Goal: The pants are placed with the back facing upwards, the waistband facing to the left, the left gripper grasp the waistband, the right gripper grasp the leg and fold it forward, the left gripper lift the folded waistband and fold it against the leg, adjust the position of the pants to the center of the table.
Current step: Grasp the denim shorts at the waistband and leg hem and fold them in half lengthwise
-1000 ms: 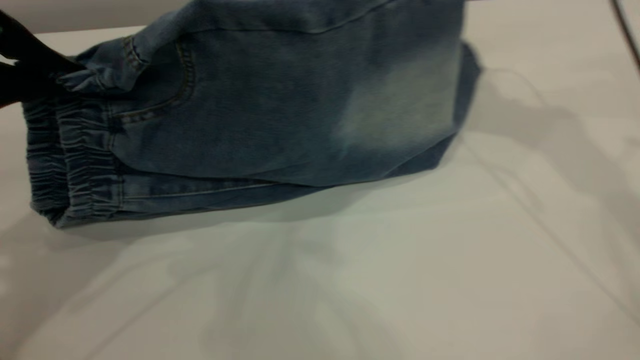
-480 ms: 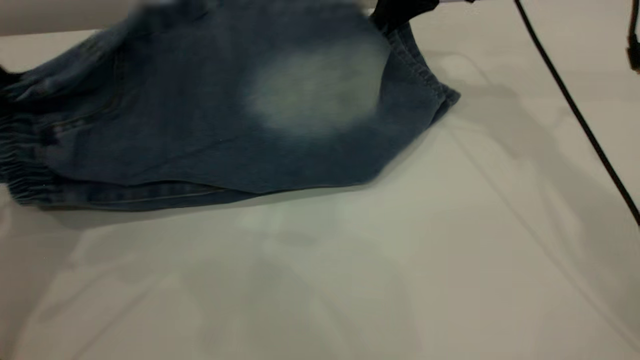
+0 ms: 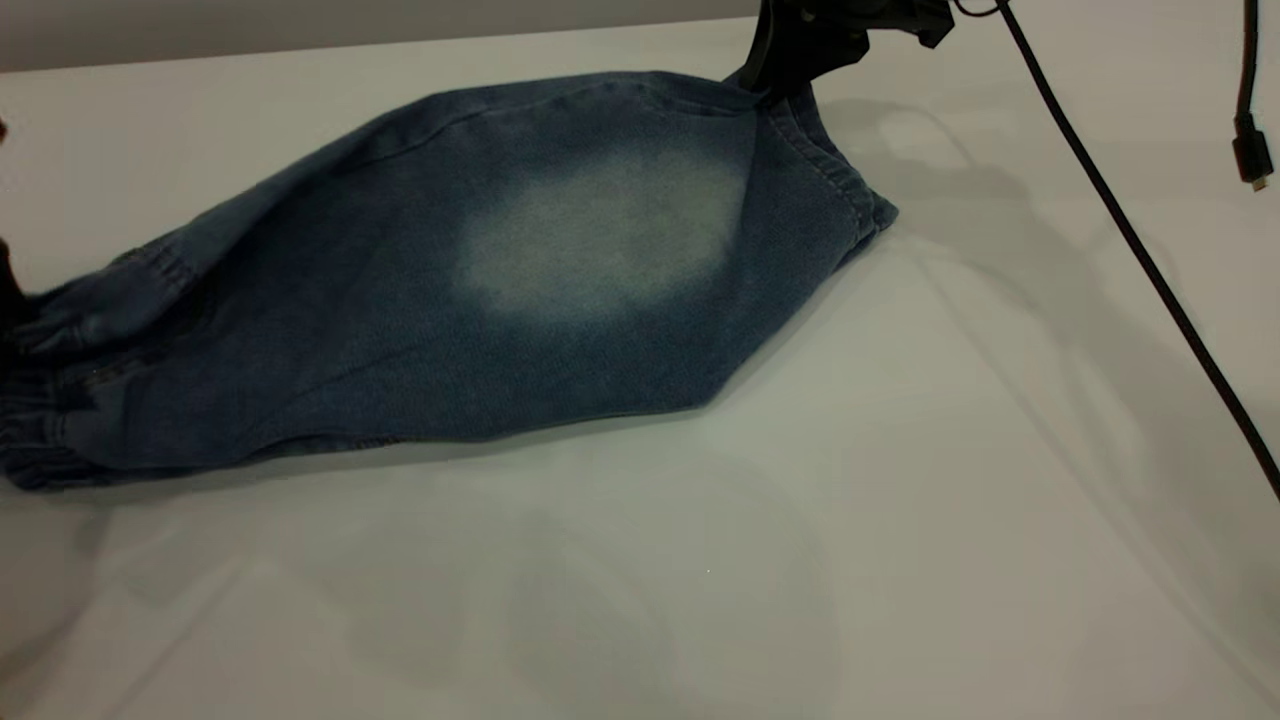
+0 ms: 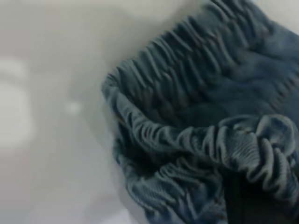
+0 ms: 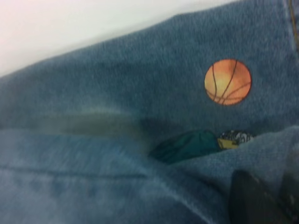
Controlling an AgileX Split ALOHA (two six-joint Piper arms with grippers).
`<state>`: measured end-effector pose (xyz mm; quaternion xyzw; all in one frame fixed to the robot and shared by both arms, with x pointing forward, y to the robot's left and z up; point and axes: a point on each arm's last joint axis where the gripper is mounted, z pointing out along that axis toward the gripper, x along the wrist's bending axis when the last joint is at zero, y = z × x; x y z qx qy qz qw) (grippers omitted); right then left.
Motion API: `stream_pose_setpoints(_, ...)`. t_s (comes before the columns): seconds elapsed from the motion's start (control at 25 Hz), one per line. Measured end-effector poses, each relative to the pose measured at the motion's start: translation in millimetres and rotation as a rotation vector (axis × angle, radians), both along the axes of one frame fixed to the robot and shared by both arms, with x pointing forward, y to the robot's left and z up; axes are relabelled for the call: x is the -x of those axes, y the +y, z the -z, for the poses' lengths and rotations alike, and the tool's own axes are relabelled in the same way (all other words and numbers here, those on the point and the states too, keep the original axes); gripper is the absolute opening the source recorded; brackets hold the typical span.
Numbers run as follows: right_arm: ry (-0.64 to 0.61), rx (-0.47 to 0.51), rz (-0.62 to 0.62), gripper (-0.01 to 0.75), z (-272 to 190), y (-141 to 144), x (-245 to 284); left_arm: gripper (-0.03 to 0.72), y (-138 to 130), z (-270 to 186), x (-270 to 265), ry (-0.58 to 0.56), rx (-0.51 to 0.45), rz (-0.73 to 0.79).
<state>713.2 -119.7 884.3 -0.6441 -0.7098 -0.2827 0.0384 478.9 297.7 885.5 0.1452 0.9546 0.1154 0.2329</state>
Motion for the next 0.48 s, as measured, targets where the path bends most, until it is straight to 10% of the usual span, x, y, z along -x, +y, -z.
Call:
stream_pose_setpoints(0.24, -0.03, 0.02, -0.047, 0.089, 0.0, 0.2, -0.3, 0.121, 0.9, -3.3, -8.5, -0.014, -0.09, 0.127)
stream_pose_setpoints(0.48, -0.061, 0.038, -0.09, 0.329, -0.5, 0.1, -1.0, 0.164, -1.4, -11.9, -21.8, -0.058, -0.186, 0.312)
